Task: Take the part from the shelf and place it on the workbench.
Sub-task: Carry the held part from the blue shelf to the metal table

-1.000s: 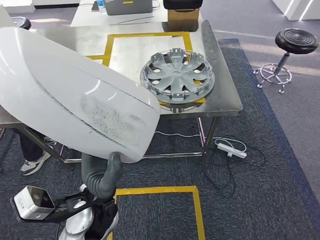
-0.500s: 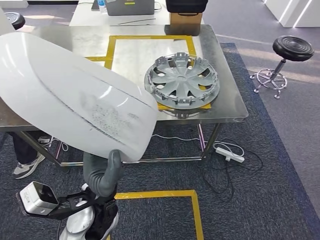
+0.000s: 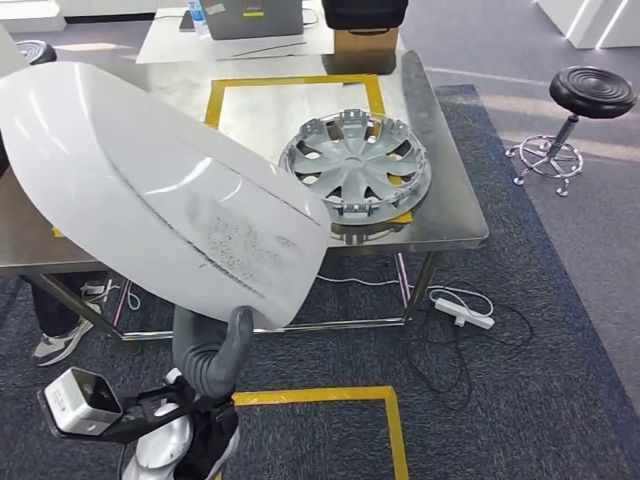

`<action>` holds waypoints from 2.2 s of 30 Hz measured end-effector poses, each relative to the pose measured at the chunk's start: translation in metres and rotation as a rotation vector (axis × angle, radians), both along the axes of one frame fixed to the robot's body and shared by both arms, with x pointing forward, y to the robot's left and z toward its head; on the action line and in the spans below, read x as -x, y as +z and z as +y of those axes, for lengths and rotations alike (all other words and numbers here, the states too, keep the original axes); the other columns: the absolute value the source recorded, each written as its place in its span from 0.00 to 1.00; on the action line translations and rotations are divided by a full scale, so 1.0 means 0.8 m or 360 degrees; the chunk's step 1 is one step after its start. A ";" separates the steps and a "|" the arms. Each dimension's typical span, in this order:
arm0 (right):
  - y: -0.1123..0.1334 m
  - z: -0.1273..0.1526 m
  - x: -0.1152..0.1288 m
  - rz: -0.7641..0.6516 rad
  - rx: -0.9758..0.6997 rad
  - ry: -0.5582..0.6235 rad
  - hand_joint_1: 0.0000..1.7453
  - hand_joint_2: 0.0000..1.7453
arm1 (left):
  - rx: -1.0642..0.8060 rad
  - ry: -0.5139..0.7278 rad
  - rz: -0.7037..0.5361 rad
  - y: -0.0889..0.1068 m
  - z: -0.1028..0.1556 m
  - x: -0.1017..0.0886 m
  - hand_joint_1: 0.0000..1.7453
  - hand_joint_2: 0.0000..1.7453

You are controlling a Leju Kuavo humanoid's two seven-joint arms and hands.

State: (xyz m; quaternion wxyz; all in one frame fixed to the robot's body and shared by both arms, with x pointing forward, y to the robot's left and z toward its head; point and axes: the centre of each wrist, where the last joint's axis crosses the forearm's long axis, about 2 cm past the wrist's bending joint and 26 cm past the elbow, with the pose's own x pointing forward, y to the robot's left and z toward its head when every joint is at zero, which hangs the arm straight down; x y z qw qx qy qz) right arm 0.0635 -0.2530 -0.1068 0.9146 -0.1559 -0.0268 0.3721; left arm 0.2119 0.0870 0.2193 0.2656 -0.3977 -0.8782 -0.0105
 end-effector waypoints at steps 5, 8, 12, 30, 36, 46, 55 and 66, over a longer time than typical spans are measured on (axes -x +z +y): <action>0.000 0.000 0.003 0.0003 0.0000 0.0006 0.00 1.00 | -0.0017 0.0013 0.0012 -0.004 0.001 0.001 0.97 1.00; -0.001 0.000 0.004 0.0005 0.0000 0.0008 0.00 1.00 | -0.0022 0.0017 0.0014 -0.005 0.002 0.001 0.97 1.00; 0.000 0.000 0.000 -0.0005 0.0000 0.0009 0.00 1.00 | -0.0023 0.0019 0.0020 -0.005 0.002 0.002 0.97 1.00; -0.001 0.000 0.006 0.0004 0.0002 0.0001 0.00 1.00 | 0.0036 -0.0004 0.0090 -0.008 0.000 0.002 0.97 1.00; -0.001 0.000 0.004 -0.0001 0.0003 0.0007 0.00 1.00 | 0.0047 -0.0006 0.0101 -0.008 0.001 0.002 0.97 1.00; 0.000 -0.001 0.000 -0.0010 0.0004 0.0006 0.00 1.00 | 0.0083 -0.0001 0.0105 -0.006 0.002 0.001 0.97 1.00; 0.000 -0.001 -0.002 -0.0018 0.0009 0.0021 0.00 1.00 | 0.0036 0.0082 0.0153 -0.009 0.005 -0.002 0.97 1.00; 0.001 0.000 -0.010 -0.0023 0.0018 0.0049 0.00 1.00 | -0.0199 0.0262 0.0288 -0.023 -0.001 -0.031 0.97 1.00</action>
